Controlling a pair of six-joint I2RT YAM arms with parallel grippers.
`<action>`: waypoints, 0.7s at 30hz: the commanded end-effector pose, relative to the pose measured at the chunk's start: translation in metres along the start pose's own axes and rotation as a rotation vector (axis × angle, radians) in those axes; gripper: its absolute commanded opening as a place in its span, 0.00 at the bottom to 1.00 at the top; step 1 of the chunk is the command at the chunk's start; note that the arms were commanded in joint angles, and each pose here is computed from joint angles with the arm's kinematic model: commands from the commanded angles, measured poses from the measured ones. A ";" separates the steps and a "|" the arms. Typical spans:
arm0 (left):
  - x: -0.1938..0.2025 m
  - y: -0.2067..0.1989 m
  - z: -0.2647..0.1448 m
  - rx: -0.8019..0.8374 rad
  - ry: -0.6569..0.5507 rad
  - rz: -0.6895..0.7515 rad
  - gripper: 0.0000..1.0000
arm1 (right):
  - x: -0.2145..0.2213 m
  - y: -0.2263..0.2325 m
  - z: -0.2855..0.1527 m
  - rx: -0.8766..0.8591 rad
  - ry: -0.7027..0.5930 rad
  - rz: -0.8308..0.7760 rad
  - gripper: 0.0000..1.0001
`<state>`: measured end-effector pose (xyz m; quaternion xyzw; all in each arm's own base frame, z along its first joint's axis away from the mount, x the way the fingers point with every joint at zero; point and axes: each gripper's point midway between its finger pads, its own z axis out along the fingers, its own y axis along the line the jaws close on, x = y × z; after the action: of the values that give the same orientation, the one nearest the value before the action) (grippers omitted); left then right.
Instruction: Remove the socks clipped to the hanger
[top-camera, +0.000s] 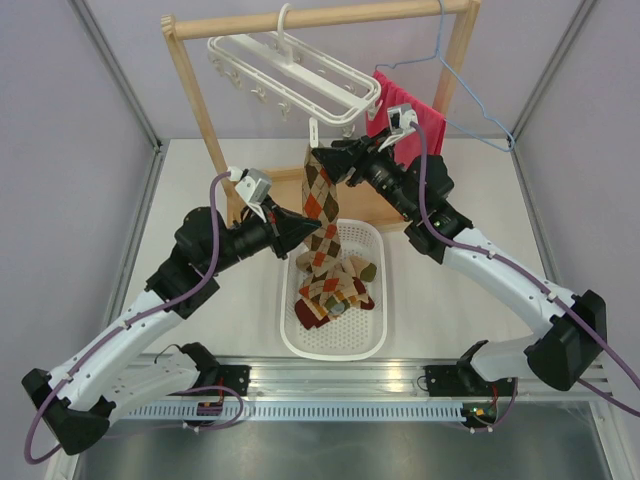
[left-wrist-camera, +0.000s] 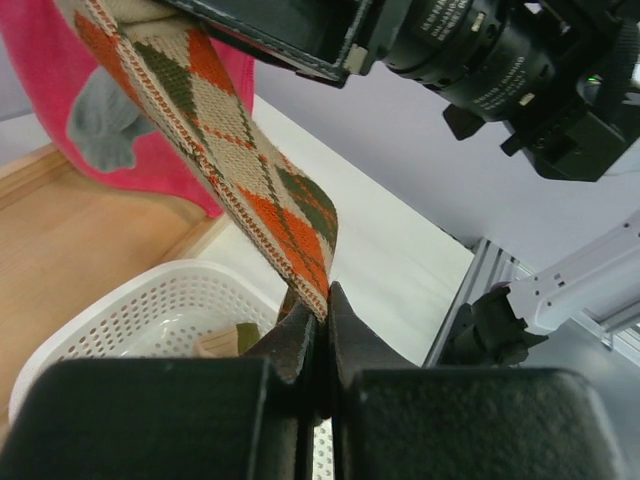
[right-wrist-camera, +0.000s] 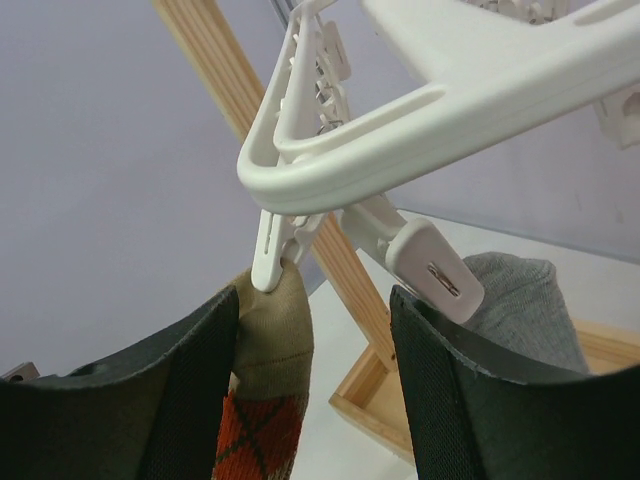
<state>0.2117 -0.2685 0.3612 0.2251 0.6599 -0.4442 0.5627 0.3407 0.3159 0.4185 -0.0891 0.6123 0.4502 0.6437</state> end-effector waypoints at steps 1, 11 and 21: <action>-0.022 -0.027 -0.009 0.105 -0.044 -0.029 0.02 | -0.024 0.014 0.008 -0.055 -0.080 0.018 0.67; -0.022 -0.027 -0.007 0.115 -0.036 -0.024 0.02 | -0.014 0.029 0.021 -0.154 -0.072 0.097 0.67; -0.021 -0.022 -0.007 0.098 -0.035 -0.029 0.02 | -0.025 0.053 0.026 -0.246 -0.098 0.137 0.67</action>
<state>0.2013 -0.2706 0.3645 0.2375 0.6522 -0.4671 0.5477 0.3399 0.3503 0.4260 -0.0919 0.5808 0.5343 0.6073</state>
